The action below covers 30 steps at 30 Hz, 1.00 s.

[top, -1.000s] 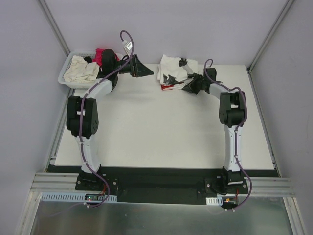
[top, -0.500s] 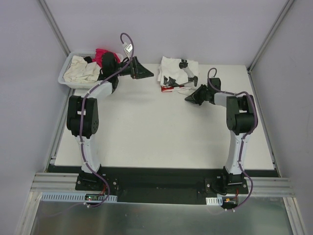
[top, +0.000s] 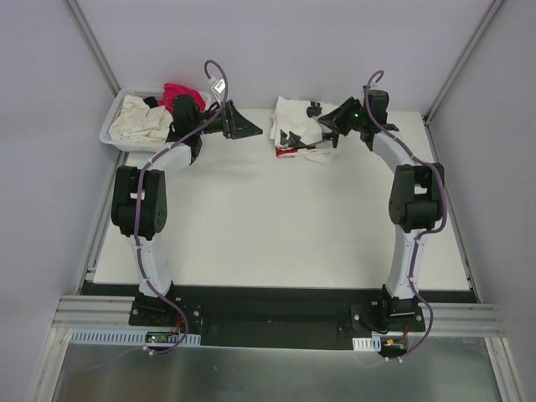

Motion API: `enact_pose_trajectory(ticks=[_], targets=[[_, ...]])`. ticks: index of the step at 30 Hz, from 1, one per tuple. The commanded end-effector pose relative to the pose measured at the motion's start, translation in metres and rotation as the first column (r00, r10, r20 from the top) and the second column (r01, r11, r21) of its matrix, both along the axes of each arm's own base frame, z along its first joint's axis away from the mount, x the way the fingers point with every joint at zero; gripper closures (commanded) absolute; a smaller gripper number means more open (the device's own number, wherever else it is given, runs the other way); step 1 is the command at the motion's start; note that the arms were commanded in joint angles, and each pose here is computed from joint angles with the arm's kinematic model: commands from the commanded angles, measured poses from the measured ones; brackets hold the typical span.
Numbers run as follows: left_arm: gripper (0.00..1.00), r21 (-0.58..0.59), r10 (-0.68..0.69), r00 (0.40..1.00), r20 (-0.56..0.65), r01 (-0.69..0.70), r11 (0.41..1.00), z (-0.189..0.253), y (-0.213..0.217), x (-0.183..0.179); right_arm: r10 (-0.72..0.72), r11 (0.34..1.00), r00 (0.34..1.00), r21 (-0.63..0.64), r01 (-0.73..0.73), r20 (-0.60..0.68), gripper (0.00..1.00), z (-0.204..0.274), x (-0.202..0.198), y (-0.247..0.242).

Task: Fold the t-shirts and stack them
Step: Put the neatly folded tshirt into the corner of the board with the right arm

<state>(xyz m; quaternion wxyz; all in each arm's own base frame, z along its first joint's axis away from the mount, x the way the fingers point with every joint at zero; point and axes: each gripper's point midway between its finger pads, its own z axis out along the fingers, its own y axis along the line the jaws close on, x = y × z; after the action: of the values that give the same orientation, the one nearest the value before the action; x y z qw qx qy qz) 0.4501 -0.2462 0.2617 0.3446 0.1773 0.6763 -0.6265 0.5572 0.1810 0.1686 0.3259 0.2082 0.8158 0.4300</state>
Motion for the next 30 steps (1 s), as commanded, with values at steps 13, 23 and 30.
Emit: enact_pose_trajectory(ticks=[13, 23, 30], targets=[[0.12, -0.004, 0.009, 0.994, 0.111, -0.009, 1.0, 0.034, 0.009, -0.02, 0.018, 0.997, 0.991, 0.074, -0.008, -0.135, 0.91, -0.102, 0.024, 0.012], [0.12, 0.01, -0.023, 0.982, 0.188, 0.021, 1.0, 0.059, 0.011, -0.052, 0.152, 0.986, 0.974, 0.037, -0.16, 0.166, 0.71, 0.063, -0.03, 0.006], [0.12, 0.072, 0.148, 0.949, 0.278, -0.174, 0.982, 0.042, 0.015, -0.074, 0.255, 0.947, 0.909, -0.273, -0.167, 0.328, 0.56, 0.134, -0.14, -0.01]])
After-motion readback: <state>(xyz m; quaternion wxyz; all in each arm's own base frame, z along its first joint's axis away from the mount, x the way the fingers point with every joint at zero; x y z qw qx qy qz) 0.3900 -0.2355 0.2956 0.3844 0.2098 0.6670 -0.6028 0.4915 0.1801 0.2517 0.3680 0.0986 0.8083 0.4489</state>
